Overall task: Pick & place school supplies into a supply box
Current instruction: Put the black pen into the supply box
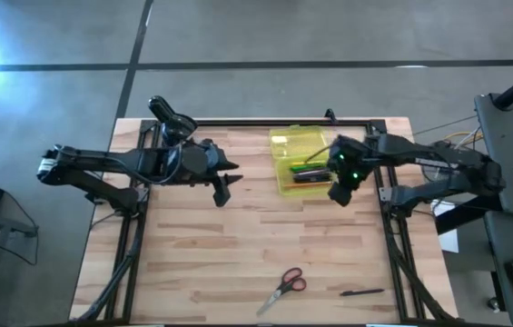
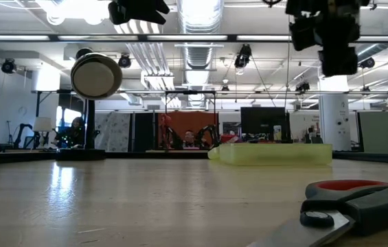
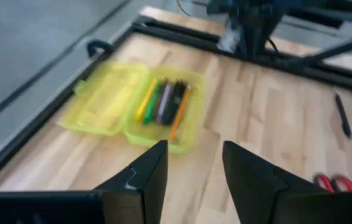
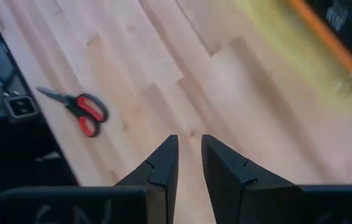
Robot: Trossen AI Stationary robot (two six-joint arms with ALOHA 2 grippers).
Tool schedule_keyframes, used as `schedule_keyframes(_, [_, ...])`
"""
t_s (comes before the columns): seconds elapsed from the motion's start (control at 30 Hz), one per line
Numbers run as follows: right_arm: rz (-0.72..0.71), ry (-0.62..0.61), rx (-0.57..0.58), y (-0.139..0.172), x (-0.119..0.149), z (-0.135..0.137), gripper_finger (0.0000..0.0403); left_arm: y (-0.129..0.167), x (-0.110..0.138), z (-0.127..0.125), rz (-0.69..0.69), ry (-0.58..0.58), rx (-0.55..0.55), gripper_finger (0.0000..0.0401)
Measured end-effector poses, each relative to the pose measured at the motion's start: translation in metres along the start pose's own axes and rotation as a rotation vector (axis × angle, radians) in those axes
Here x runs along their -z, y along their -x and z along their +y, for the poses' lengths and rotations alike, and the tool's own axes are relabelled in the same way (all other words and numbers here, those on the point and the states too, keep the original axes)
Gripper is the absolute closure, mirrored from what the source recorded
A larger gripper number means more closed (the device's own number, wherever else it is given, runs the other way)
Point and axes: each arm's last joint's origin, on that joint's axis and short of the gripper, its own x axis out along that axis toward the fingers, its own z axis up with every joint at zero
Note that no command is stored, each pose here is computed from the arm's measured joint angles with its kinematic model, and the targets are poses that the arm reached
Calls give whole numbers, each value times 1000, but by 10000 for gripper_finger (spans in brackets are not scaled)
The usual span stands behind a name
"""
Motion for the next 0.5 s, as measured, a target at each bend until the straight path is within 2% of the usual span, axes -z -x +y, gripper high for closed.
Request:
schedule_keyframes(0.3, [44,-165,-76,-17,49,16,344,-13,9,-5,98,-64,81,263])
schedule_keyframes(0.5, [23,-129,-152,-34,66,40,345,-14,16,-9,178,-115,180,280])
